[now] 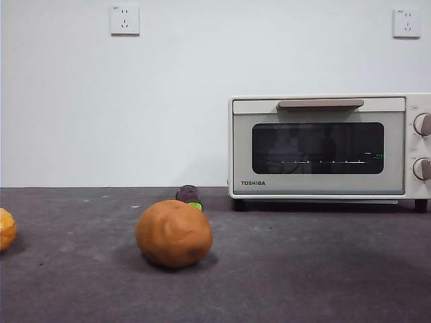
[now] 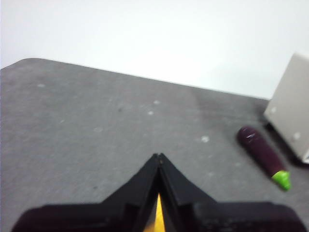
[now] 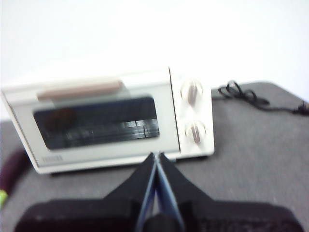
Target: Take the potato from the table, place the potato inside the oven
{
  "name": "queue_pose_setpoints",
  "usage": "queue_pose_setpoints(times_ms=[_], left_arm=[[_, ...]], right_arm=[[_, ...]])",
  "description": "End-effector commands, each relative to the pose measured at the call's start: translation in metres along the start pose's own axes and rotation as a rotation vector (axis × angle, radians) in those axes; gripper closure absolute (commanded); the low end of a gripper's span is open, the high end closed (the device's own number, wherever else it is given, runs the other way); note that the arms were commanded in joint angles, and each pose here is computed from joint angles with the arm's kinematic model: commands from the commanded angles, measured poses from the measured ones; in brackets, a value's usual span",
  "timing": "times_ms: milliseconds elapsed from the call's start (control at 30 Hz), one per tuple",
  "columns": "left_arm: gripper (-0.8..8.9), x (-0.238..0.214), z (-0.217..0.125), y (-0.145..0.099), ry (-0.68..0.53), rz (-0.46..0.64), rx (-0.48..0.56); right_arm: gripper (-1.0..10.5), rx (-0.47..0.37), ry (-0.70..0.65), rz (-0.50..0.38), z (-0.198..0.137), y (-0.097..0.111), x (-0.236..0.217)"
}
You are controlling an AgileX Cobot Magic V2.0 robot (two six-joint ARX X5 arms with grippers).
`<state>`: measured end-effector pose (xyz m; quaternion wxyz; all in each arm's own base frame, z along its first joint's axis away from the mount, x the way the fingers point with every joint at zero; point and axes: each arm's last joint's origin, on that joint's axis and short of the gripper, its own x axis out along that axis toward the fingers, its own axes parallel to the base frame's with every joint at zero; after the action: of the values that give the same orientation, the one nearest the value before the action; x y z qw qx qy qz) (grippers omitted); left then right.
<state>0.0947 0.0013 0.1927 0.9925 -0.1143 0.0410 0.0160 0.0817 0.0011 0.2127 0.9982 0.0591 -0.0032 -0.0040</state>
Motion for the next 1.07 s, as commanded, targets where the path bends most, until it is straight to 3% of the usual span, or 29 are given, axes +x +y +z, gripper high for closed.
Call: queue_pose_setpoints(times_ms=[33,200,333,700,1067], left_arm=[[8.19,-0.001,0.011,-0.003,-0.01,-0.021,-0.046],[8.19,0.002,0.04,-0.009,-0.012,-0.021,-0.09],[8.19,0.01,0.063,-0.016,0.015,-0.042,-0.136],[8.18,0.07,0.114,-0.038,0.237,-0.247,-0.301],[8.18,0.147,0.147,-0.085,0.414,-0.497,-0.303]], right_arm=[[9.5,0.041,-0.042,0.025,0.014,0.002,-0.005],[9.5,0.038,-0.095,0.09,0.037,0.006,-0.014],[9.5,0.038,-0.091,0.093,0.054,0.008,-0.019],[9.5,0.039,0.078,0.069,0.116,0.016,-0.013],[9.5,0.037,0.289,0.039,0.173,0.023,0.009]])
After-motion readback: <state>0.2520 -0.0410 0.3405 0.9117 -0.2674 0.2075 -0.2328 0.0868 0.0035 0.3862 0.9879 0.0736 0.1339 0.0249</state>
